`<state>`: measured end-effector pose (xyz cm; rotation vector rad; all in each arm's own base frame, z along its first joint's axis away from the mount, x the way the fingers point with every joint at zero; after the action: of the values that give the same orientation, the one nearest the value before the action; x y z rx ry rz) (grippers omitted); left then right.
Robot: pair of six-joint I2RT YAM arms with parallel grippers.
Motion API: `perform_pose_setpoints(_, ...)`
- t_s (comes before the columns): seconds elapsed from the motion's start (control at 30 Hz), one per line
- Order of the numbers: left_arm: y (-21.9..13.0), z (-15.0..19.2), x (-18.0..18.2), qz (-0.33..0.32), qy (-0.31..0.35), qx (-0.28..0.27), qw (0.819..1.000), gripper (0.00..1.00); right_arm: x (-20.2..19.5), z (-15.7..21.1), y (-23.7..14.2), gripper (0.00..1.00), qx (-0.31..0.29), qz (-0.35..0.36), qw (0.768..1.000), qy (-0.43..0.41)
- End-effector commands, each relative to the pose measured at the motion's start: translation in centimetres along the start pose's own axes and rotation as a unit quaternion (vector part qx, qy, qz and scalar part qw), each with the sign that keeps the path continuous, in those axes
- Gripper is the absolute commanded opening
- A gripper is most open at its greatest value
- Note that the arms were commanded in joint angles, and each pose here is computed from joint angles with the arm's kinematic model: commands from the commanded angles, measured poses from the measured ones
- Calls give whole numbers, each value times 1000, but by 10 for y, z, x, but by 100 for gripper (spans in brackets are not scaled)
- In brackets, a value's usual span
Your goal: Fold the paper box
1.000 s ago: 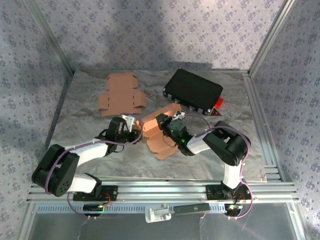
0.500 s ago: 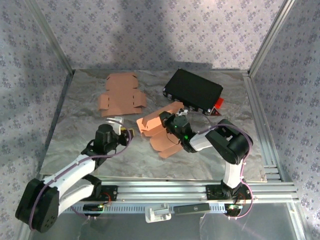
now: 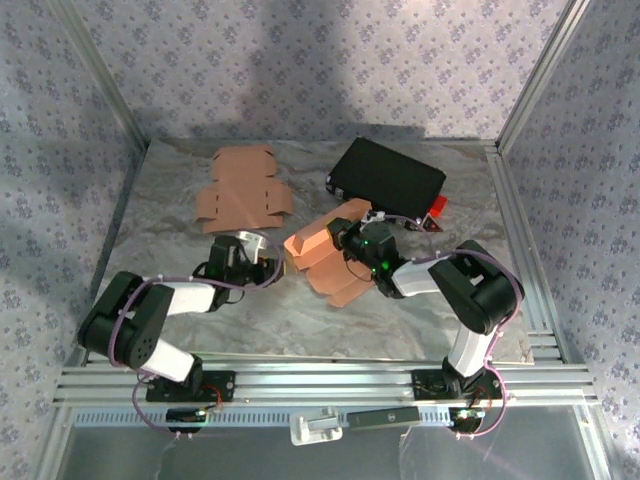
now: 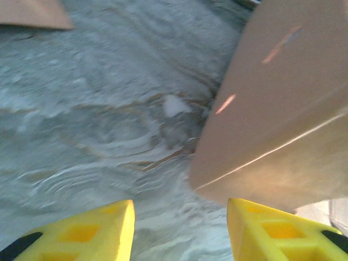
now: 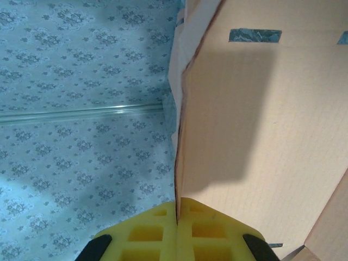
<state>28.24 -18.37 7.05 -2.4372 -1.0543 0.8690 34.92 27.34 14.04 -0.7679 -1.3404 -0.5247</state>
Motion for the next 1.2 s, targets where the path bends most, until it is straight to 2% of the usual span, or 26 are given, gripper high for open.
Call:
perform_pose_setpoints(0.0, 6, -24, -26, 51, 63, -41, 996, 48, -1, 3, -3, 0, 21, 9, 1000, 5)
perform_pose_setpoints(0.43, 22, -28, -45, 63, 99, -33, 993, 44, -3, 1, 1, 0, 22, 8, 1000, 8)
perform_pose_setpoints(1.17, 34, -31, -48, -56, 81, -63, 993, 37, -11, 14, -2, 0, -25, -14, 1000, 7)
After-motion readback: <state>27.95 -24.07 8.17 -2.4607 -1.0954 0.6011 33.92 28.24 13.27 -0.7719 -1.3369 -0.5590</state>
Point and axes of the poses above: each hand's point on the last joint's axis, 136 mm out from that joint toward the fingers, its own y axis out along the fingers, its own x axis along the line the jaws close on, z = x × y, the point moved 3 cm from there along -y, back along the fingers, and after that the axes turned 4 degrees about y, right-handed, at the moved point
